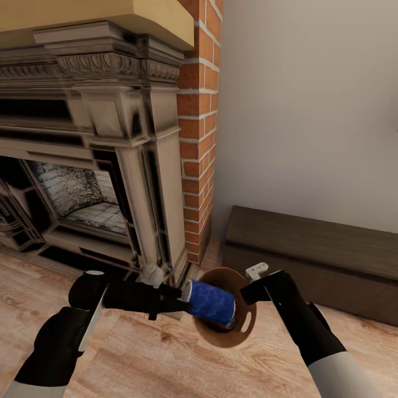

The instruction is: Put the three can of soda from the living room inside the tash can in the kitchen.

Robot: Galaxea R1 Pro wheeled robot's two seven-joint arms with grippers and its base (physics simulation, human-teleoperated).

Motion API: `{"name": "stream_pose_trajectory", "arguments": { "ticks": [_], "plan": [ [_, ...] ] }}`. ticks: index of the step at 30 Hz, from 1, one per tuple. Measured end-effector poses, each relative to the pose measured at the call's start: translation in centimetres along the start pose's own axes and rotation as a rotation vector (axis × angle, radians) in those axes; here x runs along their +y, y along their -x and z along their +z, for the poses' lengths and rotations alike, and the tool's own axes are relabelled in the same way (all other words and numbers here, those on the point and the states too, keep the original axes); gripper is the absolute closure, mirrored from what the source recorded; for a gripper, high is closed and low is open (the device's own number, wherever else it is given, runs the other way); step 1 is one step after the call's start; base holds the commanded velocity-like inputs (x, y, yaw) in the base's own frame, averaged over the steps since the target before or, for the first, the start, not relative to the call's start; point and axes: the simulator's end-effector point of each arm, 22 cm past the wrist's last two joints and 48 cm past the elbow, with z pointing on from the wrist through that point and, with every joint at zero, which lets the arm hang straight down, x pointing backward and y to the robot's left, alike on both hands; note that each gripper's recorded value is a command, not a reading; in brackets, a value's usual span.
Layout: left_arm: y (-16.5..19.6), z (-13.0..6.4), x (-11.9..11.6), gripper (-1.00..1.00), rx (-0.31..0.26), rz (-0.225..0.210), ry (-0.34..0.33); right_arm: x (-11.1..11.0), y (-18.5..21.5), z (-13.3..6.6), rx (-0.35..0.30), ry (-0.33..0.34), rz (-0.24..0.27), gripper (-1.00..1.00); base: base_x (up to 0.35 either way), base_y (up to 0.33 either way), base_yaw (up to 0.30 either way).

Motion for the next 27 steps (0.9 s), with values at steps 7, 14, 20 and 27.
{"name": "stream_pose_trajectory", "arguments": {
  "ticks": [7,14,20,27],
  "plan": [
    [-0.4,2.4,0.9,1.0,0.022,-0.001,0.05,1.0,0.4,0.1,-0.004,0.0,-0.019,1.0,0.0,0.0,0.0],
    [-1.0,3.6,3.3,1.0,0.049,0.012,0.175,2.0,0.9,0.2,-0.008,-0.027,-0.048,1.0,0.0,0.0,0.0],
    [-2.4,5.1,5.3,1.0,0.111,0.04,0.289,2.2,0.9,0.3,-0.009,-0.023,-0.048,1.0,0.0,0.0,0.0],
    [-3.9,6.2,7.0,1.0,0.176,0.079,0.399,2.1,0.9,0.3,-0.009,-0.026,-0.05,1.0,0.0,0.0,0.0]
  ]
}}
